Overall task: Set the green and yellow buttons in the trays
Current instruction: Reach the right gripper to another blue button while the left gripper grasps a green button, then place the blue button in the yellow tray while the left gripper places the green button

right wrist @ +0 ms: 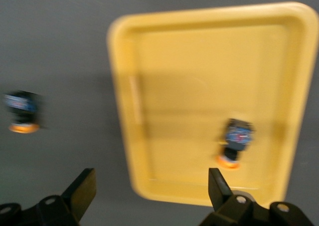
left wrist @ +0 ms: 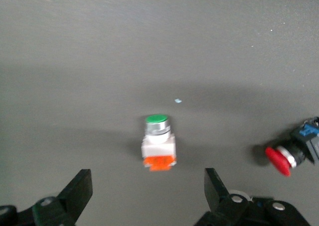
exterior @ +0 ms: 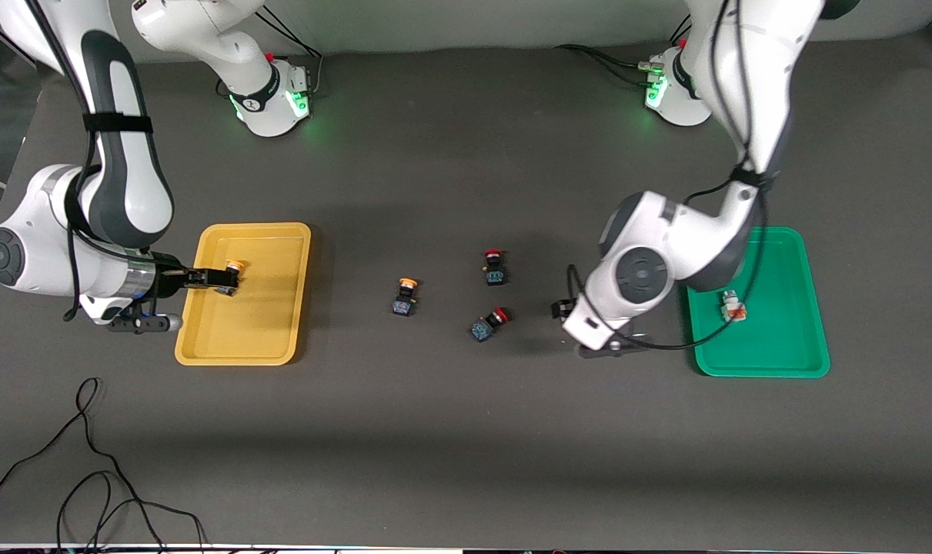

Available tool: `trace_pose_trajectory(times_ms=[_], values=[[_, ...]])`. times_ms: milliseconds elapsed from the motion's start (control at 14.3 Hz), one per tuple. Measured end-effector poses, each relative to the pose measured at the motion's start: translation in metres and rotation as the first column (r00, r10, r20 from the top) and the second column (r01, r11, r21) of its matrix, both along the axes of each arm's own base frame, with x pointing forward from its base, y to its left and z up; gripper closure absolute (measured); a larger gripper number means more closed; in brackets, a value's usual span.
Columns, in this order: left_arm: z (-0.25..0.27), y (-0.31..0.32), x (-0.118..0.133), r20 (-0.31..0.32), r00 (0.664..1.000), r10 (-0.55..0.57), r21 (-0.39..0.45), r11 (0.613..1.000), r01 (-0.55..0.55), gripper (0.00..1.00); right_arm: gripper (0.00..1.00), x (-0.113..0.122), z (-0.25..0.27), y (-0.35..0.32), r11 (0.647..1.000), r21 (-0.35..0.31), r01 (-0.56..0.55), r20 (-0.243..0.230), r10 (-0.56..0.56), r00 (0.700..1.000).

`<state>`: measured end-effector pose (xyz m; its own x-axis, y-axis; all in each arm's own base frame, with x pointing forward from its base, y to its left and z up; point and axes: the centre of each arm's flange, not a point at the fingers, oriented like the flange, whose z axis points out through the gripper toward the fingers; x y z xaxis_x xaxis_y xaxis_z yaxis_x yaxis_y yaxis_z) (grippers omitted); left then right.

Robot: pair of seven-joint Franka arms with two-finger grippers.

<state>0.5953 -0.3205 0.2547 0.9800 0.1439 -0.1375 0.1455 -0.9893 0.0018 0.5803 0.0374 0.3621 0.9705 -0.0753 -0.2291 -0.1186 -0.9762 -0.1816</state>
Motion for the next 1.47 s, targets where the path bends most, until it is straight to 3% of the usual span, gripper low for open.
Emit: trace_pose_trajectory(times_ms=[280,419,629,769,1118,1328,1468], values=[[-0.062,0.002,0.003,-0.013,1.000,0.026,0.003,1.000,-0.026,0.00,0.00,0.003,0.011,0.152,0.990,0.007,0.142,-0.022,-0.142,0.990],[-0.073,0.005,0.003,-0.025,0.999,0.032,0.011,0.999,-0.032,0.05,0.00,0.002,-0.005,0.219,0.980,-0.024,0.196,-0.002,-0.196,0.981],[-0.073,0.003,0.001,-0.031,0.998,0.060,0.017,0.998,-0.059,0.34,0.00,-0.010,-0.062,0.290,0.964,-0.106,0.243,0.073,-0.237,0.969],[-0.072,-0.003,-0.002,-0.034,0.997,0.073,0.020,0.997,-0.073,0.59,0.00,-0.018,-0.107,0.311,0.951,-0.138,0.278,0.097,-0.266,0.959],[-0.065,-0.005,-0.002,-0.043,0.996,0.084,0.027,0.996,-0.083,0.59,0.00,-0.022,-0.180,0.316,0.933,-0.171,0.318,0.112,-0.302,0.947],[-0.015,0.013,0.014,-0.096,0.987,0.127,0.027,0.992,-0.125,0.59,0.00,-0.025,-0.193,0.317,0.931,-0.177,0.319,0.116,-0.302,0.946],[0.040,0.037,0.025,-0.119,0.984,0.132,0.009,0.991,-0.132,0.59,0.15,-0.027,-0.195,0.320,0.931,-0.168,0.324,0.107,-0.310,0.945]])
